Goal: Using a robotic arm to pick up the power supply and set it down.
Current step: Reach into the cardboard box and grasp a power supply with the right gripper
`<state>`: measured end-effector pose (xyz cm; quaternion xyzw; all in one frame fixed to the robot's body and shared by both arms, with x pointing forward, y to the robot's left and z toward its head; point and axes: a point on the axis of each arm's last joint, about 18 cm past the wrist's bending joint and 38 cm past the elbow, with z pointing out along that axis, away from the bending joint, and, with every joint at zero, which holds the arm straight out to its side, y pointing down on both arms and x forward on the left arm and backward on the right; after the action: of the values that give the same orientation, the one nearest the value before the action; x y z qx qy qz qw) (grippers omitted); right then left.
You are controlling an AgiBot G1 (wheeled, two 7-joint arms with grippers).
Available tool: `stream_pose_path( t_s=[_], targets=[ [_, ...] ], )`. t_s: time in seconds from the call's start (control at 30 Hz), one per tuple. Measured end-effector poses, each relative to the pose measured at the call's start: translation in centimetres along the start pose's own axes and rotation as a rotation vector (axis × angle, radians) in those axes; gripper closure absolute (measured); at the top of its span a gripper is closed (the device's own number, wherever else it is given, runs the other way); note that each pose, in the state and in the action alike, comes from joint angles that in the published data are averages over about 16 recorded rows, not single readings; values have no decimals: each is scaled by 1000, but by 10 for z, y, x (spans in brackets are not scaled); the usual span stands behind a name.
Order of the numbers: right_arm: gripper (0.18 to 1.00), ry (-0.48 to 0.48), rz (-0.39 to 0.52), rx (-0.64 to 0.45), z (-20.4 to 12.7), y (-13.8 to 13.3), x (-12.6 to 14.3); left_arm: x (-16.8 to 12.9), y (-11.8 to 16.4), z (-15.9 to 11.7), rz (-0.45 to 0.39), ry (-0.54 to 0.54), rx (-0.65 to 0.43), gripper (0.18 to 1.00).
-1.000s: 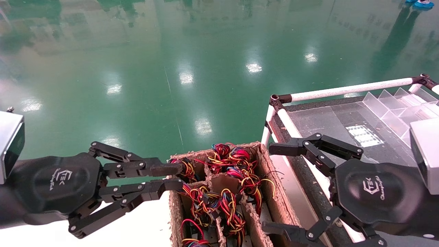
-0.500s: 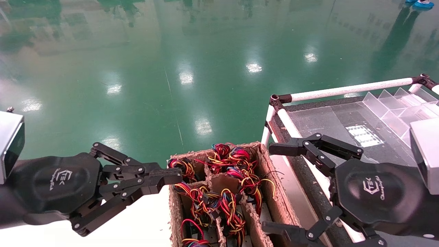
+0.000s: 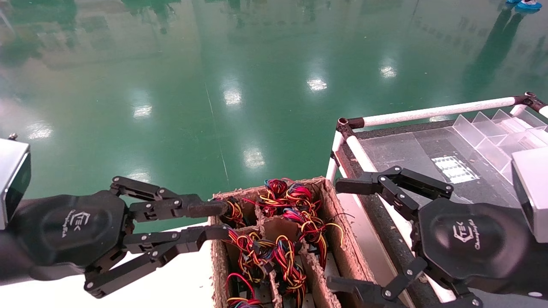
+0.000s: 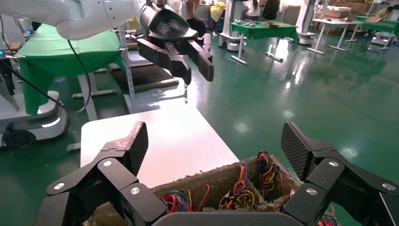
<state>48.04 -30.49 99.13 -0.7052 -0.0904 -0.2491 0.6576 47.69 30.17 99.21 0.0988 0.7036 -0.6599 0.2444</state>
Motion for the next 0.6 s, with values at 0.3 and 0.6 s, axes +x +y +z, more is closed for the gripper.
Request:
stream_pose_path(
  t_s=[0.3,0.6],
  targets=[
    [178,64,35,-53,2,17,19,0,0,0,0,0,0,766],
    [178,116,111,-156,22,50,56,0,0,0,0,0,0,552]
  ],
)
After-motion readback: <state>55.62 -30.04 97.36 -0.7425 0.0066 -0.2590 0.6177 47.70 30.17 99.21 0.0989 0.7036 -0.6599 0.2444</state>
